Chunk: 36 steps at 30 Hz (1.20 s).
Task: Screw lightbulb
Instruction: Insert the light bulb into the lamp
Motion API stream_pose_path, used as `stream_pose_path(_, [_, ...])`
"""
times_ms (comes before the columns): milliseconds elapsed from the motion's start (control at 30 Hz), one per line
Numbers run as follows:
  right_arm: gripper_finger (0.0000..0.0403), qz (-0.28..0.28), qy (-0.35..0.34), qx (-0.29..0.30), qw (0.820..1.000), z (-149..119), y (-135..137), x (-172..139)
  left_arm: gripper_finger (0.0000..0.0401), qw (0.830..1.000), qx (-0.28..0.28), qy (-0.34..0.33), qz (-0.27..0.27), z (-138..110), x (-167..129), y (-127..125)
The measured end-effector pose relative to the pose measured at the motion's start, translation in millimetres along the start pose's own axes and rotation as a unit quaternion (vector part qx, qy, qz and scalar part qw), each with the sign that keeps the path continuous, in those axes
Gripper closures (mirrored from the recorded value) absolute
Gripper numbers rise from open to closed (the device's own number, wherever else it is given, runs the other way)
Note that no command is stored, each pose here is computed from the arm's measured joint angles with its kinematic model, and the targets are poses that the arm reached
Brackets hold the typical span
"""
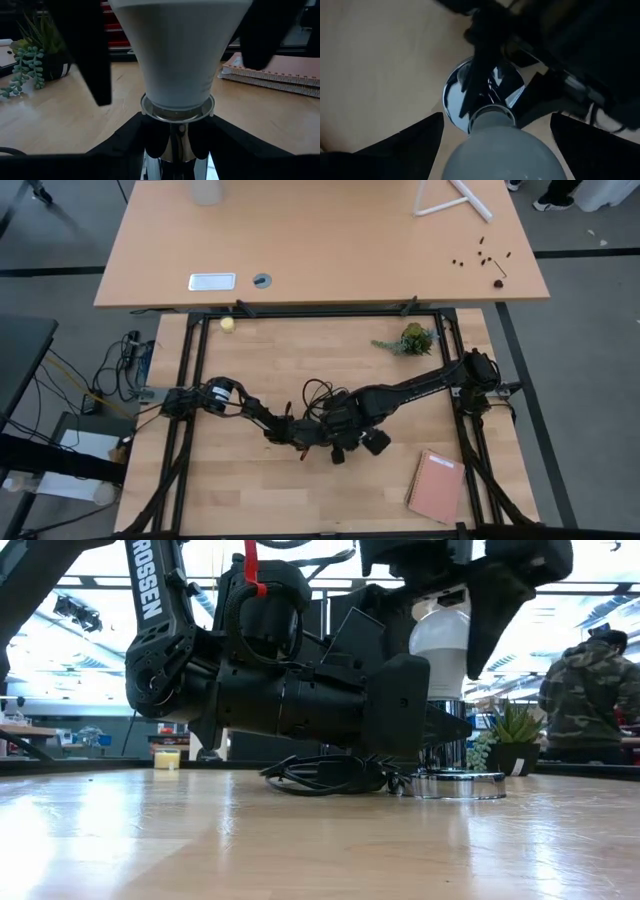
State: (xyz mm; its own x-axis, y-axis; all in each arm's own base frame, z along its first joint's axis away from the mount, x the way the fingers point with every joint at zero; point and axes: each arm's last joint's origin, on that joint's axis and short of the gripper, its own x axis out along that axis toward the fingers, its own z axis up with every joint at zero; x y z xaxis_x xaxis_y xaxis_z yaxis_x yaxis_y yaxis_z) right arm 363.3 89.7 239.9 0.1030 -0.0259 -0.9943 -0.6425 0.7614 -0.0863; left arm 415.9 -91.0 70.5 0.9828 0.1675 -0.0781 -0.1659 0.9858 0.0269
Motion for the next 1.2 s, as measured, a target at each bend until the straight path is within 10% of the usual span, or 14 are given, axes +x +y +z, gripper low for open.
stream_pose_path(400, [0.0029,0.019,0.027,-0.176,0.984,-8,2,6,0.0219,1.0,0.001,0.001,0.0,0,0,0])
stream_pose_path(1200, [0.0147,0.018,-0.006,-0.181,0.983,-8,-3,15,0.0219,1.0,0.002,0.003,0.001,0,0,0])
